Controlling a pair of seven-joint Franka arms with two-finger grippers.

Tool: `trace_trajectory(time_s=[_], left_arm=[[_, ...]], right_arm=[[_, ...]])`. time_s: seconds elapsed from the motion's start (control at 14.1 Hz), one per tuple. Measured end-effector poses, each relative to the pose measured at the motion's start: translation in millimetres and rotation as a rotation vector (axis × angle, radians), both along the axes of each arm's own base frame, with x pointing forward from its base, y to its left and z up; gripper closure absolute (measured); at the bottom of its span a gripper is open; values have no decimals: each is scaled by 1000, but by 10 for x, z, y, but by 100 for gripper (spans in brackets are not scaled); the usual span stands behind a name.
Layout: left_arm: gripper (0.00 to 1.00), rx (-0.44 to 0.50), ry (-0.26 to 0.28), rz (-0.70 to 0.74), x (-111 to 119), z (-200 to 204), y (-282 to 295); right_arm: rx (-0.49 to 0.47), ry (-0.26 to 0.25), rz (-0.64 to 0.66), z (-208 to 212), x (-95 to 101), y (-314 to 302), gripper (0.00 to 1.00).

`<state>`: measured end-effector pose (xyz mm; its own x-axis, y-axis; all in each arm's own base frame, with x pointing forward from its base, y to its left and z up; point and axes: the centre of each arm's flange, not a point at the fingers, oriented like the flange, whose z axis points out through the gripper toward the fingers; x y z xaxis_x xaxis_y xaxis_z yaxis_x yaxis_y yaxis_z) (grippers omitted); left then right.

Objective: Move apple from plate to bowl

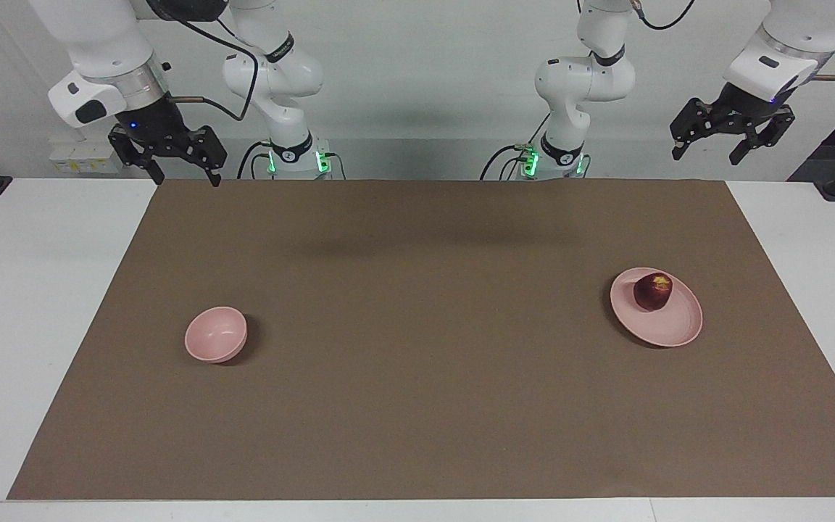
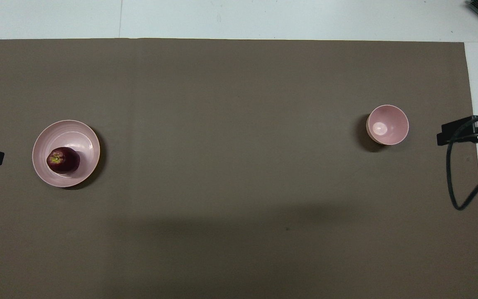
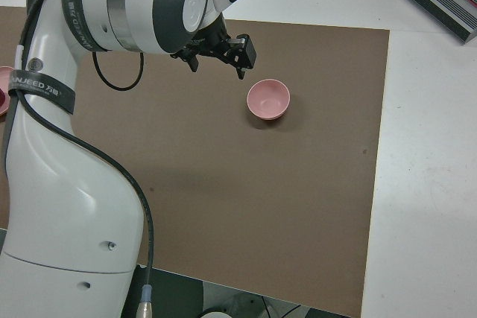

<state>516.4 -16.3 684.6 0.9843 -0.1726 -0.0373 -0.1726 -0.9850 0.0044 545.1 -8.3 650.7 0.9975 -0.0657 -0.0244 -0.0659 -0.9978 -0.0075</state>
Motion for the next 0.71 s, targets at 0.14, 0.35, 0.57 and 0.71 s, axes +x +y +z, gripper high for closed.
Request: trace_trajectory(time_s=[0.14, 0.35, 0.57, 0.71], left_arm=[[0, 0, -6, 0, 10, -7, 0], [0, -1, -22, 2, 32, -23, 11], [0, -2, -27, 8, 23, -71, 45], [0, -3, -34, 11, 27, -114, 66]], right_arm=[[0, 0, 0, 0, 0, 0, 0], [0, 0, 0, 0, 0, 0, 0], [0, 0, 0, 0, 0, 0, 0], [0, 0, 0, 0, 0, 0, 0]])
